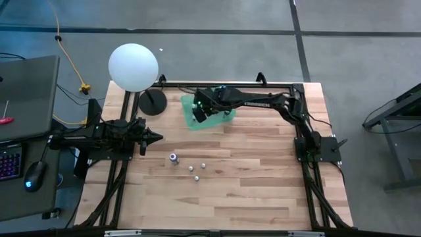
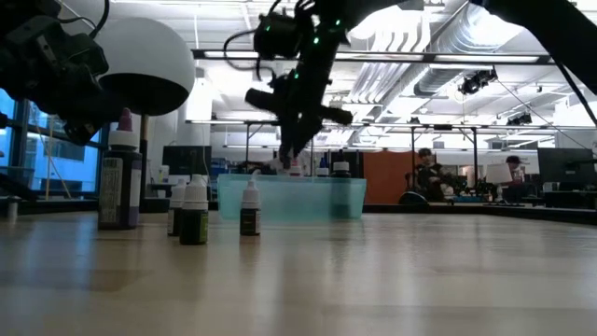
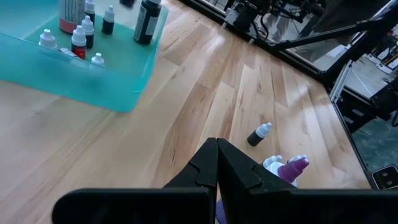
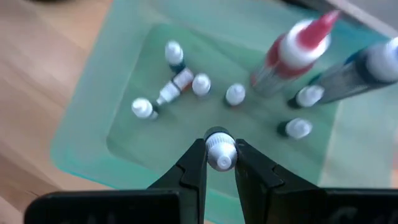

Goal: Pick & Place food coloring
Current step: Put the small purple dye bottle in the green bin

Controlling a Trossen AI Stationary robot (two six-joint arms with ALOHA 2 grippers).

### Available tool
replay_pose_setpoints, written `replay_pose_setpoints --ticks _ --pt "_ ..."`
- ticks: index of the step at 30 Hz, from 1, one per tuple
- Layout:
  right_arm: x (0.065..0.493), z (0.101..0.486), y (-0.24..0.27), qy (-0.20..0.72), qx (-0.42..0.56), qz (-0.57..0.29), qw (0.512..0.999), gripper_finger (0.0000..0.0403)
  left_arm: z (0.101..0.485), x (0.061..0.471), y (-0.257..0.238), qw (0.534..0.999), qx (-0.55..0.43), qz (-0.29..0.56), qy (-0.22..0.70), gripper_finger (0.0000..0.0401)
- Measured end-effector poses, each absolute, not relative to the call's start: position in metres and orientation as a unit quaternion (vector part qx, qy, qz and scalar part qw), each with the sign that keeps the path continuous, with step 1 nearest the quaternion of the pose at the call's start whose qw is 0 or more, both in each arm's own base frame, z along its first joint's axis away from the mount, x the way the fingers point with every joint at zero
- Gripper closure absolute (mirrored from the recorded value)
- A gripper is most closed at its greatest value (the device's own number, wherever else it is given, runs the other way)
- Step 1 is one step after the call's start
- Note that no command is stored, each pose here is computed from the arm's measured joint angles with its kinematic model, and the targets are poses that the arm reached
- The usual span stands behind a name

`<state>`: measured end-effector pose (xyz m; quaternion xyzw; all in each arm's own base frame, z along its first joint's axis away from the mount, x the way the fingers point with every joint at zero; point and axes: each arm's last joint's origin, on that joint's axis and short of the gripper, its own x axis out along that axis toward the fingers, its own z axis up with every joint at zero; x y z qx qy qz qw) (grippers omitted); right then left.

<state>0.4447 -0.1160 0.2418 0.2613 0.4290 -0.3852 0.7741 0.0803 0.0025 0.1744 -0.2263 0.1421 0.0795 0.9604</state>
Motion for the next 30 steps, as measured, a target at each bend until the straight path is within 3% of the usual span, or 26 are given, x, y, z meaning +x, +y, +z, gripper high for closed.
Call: replay_pose_setpoints --ticks 10,30 --pt "0.454 0.204 -0.118 0.458 0.271 -0.397 0.748 0.0349 0.174 0.080 0.003 0.960 -0.226 0.080 0.142 0.0401" --pt "0.446 0.195 -0.153 0.467 0.277 -0.409 0.733 0.0349 0.174 0.080 0.003 0.960 -0.226 0.080 0.142 0.0401"
